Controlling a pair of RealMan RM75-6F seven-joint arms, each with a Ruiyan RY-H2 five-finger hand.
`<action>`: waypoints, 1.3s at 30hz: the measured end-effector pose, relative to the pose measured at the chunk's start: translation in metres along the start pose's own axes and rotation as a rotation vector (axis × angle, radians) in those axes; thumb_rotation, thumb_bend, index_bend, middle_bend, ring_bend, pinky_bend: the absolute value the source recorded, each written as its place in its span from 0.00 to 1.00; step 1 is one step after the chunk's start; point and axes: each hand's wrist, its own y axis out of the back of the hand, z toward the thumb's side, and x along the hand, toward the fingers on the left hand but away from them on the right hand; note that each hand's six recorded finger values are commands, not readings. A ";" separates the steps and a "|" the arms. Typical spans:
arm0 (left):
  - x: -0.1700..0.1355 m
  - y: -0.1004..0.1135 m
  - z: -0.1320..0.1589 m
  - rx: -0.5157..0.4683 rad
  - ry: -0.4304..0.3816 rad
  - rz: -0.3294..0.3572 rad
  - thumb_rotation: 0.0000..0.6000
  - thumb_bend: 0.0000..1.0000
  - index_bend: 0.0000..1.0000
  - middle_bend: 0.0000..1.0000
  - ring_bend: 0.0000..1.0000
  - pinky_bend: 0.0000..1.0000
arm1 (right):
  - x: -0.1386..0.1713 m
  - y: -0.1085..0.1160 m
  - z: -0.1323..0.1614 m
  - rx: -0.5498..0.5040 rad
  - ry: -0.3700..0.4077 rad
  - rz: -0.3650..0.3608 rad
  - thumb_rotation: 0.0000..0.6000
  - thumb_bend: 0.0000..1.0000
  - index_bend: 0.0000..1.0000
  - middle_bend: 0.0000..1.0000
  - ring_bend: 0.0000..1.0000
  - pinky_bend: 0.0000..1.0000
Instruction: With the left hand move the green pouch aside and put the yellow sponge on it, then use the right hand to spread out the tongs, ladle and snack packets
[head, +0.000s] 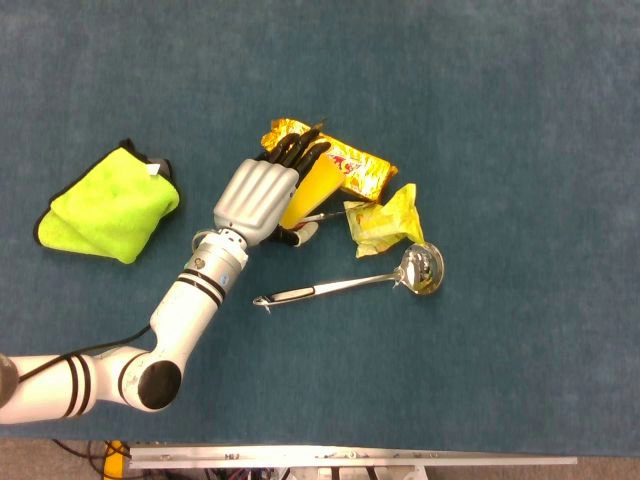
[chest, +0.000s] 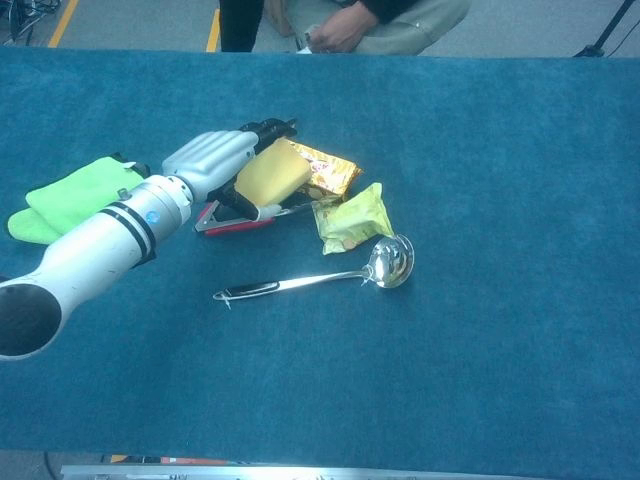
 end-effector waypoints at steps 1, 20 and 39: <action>0.001 -0.001 -0.001 -0.001 0.002 0.003 0.90 0.26 0.00 0.00 0.00 0.23 | 0.000 0.000 0.000 -0.001 -0.001 0.000 1.00 0.12 0.03 0.27 0.22 0.41; 0.002 0.000 -0.011 -0.019 0.016 0.119 1.00 0.27 0.00 0.04 0.06 0.32 | 0.001 0.002 -0.001 -0.001 -0.007 0.000 1.00 0.12 0.03 0.27 0.22 0.41; -0.018 0.037 -0.020 -0.071 -0.016 0.208 1.00 0.27 0.04 0.15 0.22 0.45 | -0.001 0.002 0.005 -0.006 0.002 -0.003 1.00 0.12 0.03 0.27 0.22 0.41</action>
